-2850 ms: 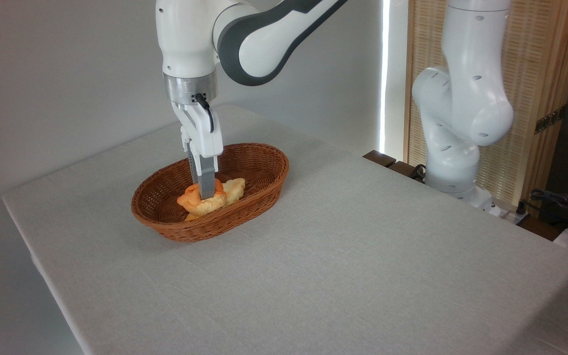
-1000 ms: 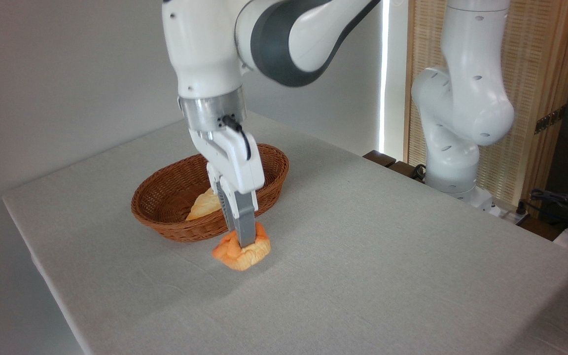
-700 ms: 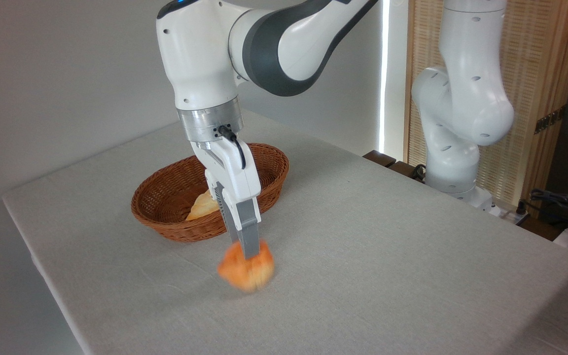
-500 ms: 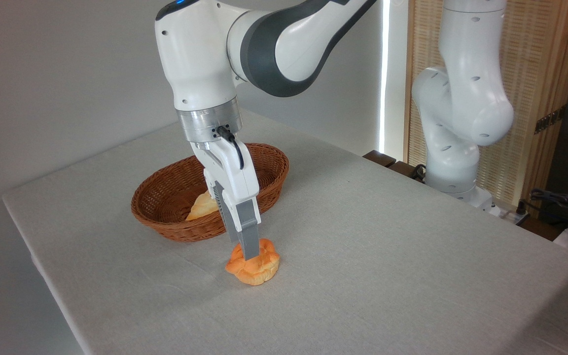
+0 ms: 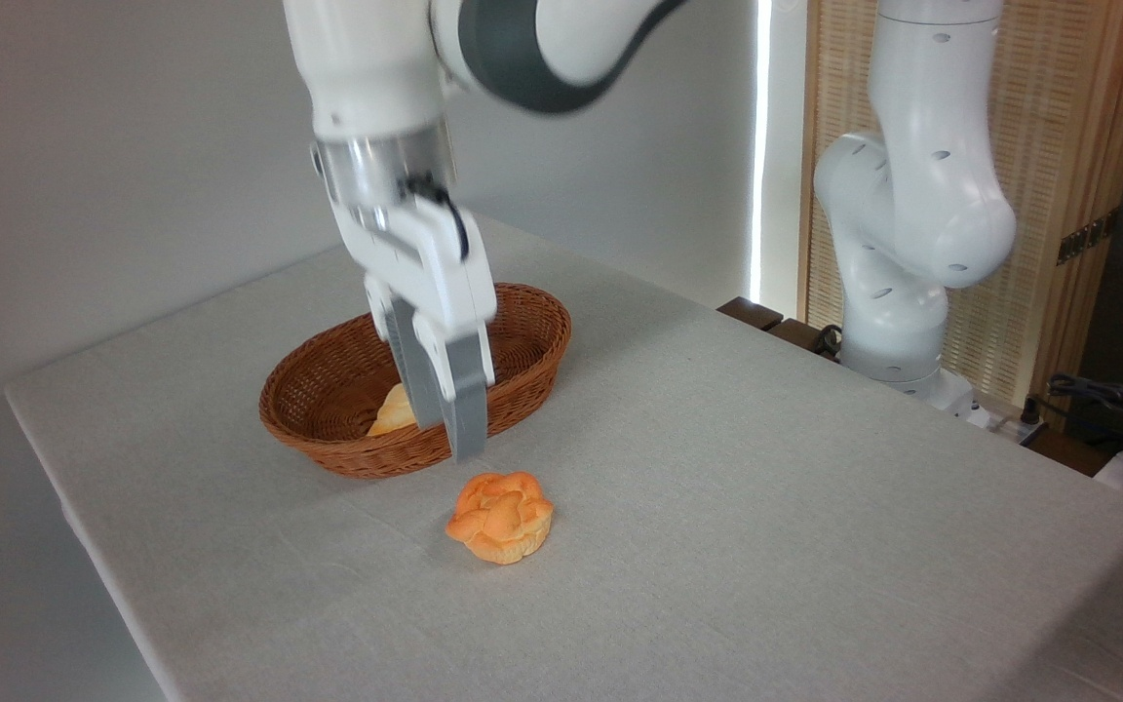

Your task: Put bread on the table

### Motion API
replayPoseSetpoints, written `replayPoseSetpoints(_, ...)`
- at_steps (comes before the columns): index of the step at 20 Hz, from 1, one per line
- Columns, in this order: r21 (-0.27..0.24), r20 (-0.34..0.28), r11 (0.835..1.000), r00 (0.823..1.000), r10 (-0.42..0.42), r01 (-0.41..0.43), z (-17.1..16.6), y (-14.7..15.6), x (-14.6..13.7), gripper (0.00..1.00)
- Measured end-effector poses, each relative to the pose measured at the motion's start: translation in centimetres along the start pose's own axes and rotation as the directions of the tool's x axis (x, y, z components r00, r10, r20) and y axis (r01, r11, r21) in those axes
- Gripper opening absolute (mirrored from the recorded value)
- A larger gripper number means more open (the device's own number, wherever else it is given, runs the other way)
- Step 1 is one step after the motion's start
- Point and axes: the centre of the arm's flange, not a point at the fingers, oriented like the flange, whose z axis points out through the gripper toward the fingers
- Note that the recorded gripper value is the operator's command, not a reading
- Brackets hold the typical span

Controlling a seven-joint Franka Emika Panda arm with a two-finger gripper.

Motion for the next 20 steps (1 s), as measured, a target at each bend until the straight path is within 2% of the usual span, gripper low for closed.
replayPoseSetpoints(4,-0.037,-0.034,0.998,0.998,-0.053,0.052,-4.2,-0.6,-0.7,1.00)
replayPoseSetpoints(6,-0.041,-0.040,0.996,0.996,-0.075,0.073,-6.6,-0.6,-1.0,1.00)
replayPoseSetpoints(11,-0.039,-0.043,0.993,0.992,-0.115,0.113,-9.6,-1.0,-1.7,1.00)
replayPoseSetpoints(16,-0.039,-0.038,0.988,0.988,-0.151,0.149,-9.9,-2.2,-3.3,1.00)
replayPoseSetpoints(20,-0.041,-0.029,0.989,0.990,-0.141,0.139,-9.6,-1.7,-2.6,1.00)
